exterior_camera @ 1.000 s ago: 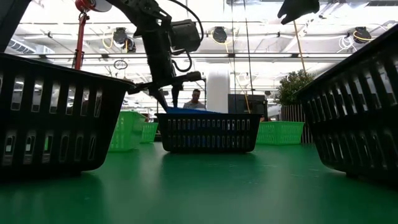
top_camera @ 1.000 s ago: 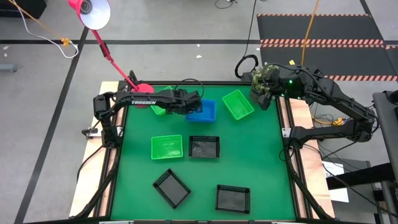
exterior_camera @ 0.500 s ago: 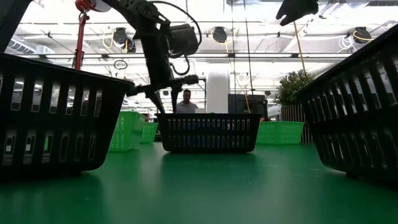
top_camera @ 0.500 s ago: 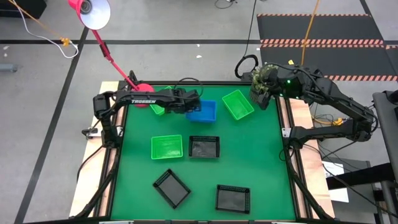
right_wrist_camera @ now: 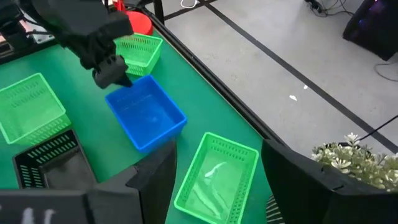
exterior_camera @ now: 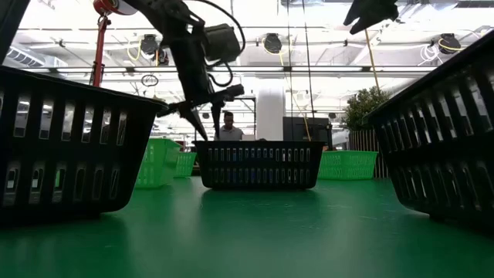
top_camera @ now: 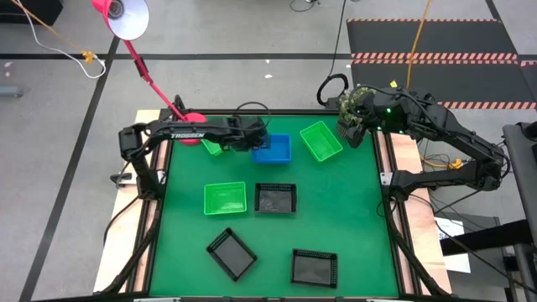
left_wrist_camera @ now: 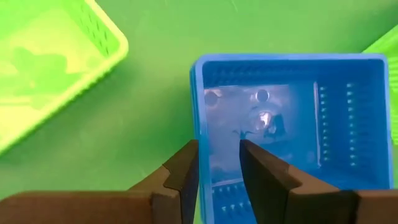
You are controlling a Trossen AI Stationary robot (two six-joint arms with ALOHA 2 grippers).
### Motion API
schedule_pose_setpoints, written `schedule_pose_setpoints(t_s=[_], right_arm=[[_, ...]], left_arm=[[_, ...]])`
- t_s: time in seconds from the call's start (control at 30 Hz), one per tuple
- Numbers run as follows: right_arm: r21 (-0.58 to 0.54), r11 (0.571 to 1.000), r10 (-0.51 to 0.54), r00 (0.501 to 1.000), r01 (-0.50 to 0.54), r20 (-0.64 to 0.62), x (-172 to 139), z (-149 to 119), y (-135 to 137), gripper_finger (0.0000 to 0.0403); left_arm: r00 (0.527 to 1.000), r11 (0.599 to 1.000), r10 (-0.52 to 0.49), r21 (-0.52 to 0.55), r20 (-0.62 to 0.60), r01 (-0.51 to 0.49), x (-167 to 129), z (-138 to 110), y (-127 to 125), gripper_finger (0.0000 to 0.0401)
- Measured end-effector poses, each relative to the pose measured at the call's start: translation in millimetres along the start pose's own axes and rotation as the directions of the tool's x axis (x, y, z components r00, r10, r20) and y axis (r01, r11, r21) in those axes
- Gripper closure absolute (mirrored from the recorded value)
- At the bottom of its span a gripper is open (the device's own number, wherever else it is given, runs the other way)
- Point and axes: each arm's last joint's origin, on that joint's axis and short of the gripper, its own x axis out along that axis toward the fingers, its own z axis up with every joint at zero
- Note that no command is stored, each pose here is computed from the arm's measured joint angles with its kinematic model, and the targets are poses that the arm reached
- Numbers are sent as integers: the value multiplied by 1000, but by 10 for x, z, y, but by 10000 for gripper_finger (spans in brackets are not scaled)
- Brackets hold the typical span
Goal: Stack baskets by color
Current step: Stack the top right green bin on the top of the bottom green bin
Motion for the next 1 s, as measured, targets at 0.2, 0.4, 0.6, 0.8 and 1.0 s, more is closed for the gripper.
schedule_pose_setpoints(t_s=[0.2,0.4,0.6,0.8,1.0], right_arm=[[0,1000,-2,1000,2,-2,13,4,3,177],[38,999,-5,1000,5,-18,91,25,22,177],[73,997,-9,999,13,-49,164,27,39,177],[137,990,-12,997,22,-73,216,25,50,177],[212,977,-15,995,35,-98,277,26,64,177]], left_arm=[[999,999,-16,42,28,15,-186,41,30,283],[998,995,-58,83,25,56,-308,50,27,283],[996,987,-94,132,-9,94,-468,-2,35,283],[990,969,-143,199,-20,144,-680,-106,22,283],[987,949,-153,271,-48,160,-899,-239,68,283]])
